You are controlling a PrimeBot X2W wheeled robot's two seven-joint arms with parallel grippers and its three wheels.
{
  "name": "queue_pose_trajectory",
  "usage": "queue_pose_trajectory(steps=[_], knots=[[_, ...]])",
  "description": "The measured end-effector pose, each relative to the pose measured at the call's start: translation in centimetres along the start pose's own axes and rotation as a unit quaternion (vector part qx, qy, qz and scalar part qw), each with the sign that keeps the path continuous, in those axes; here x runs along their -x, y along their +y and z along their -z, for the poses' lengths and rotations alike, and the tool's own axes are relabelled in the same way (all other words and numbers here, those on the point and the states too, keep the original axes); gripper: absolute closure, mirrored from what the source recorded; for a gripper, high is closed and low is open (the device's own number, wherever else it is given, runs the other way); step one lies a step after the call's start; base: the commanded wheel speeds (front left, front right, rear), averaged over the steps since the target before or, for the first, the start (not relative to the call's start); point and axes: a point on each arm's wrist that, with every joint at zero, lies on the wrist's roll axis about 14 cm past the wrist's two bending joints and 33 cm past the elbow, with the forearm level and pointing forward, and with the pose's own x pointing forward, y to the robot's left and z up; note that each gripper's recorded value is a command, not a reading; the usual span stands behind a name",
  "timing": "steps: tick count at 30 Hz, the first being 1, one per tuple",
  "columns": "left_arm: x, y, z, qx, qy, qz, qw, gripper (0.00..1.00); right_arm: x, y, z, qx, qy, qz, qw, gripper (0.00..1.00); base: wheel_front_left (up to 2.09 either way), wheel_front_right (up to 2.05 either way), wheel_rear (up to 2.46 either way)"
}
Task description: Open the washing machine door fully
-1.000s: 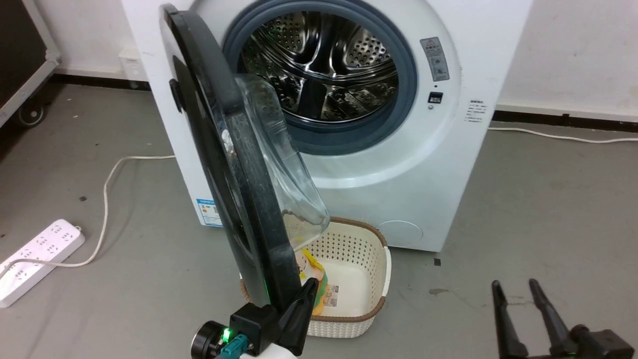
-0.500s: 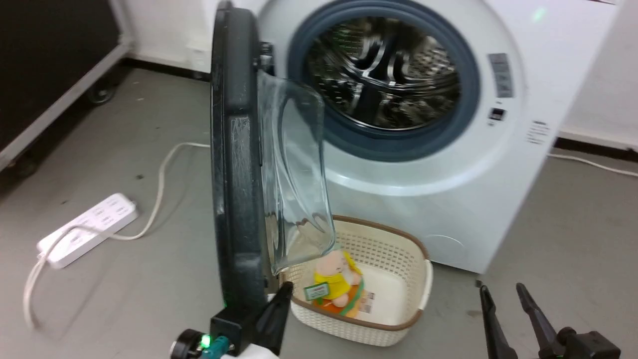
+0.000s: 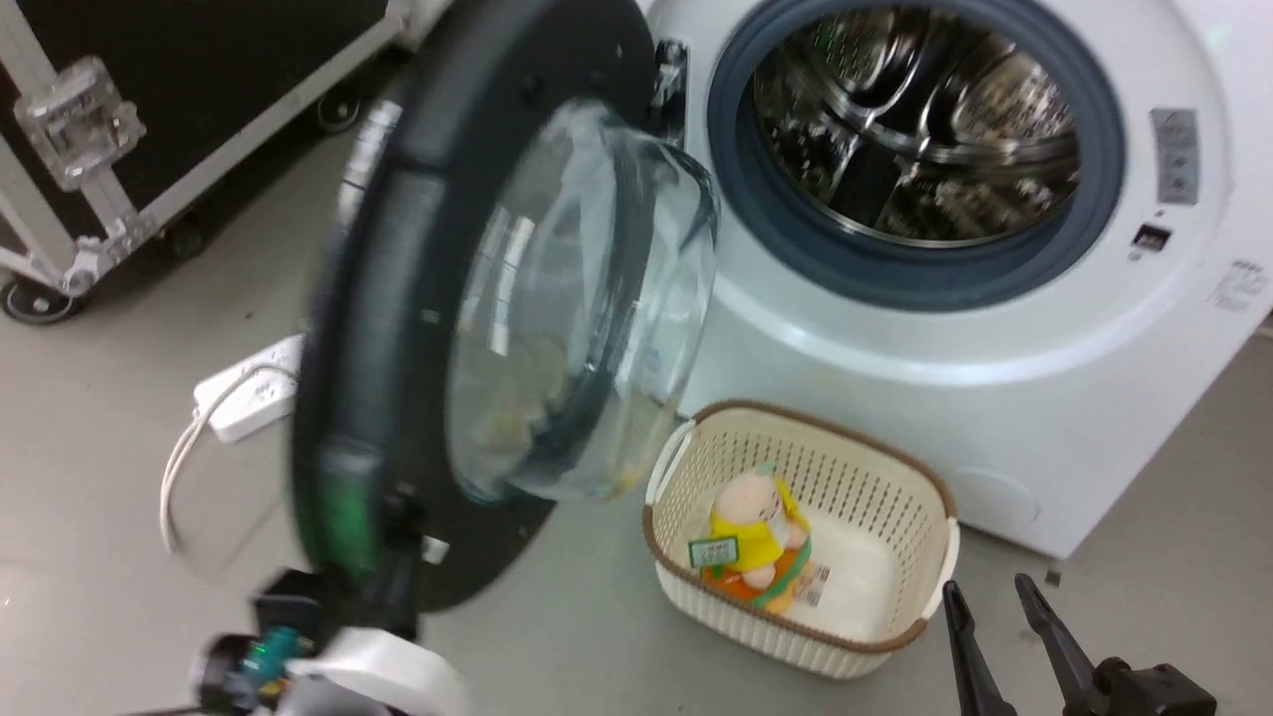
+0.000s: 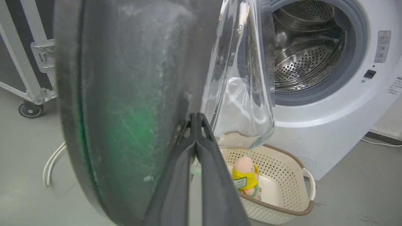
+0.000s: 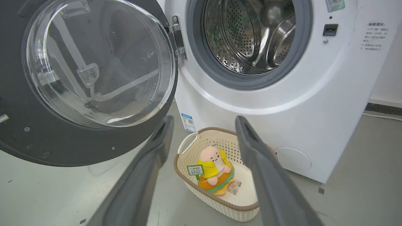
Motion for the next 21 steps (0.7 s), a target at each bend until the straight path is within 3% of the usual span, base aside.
queue_pose_trajectory(steps=[9, 21], knots=[[-3.4, 6.6, -0.8, -0.034, 0.002, -0.079, 0.996, 1.00, -0.9, -1.5, 3.6, 0.000, 0.047, 0.005, 0.999, 0.00, 0.00, 0.00, 0.00], [-7.4, 14.7, -1.8, -0.037, 0.008, -0.160, 0.986, 1.00, -1.4, -5.1, 6.0, 0.003, 0.075, 0.033, 0.997, 0.00, 0.00, 0.00, 0.00]])
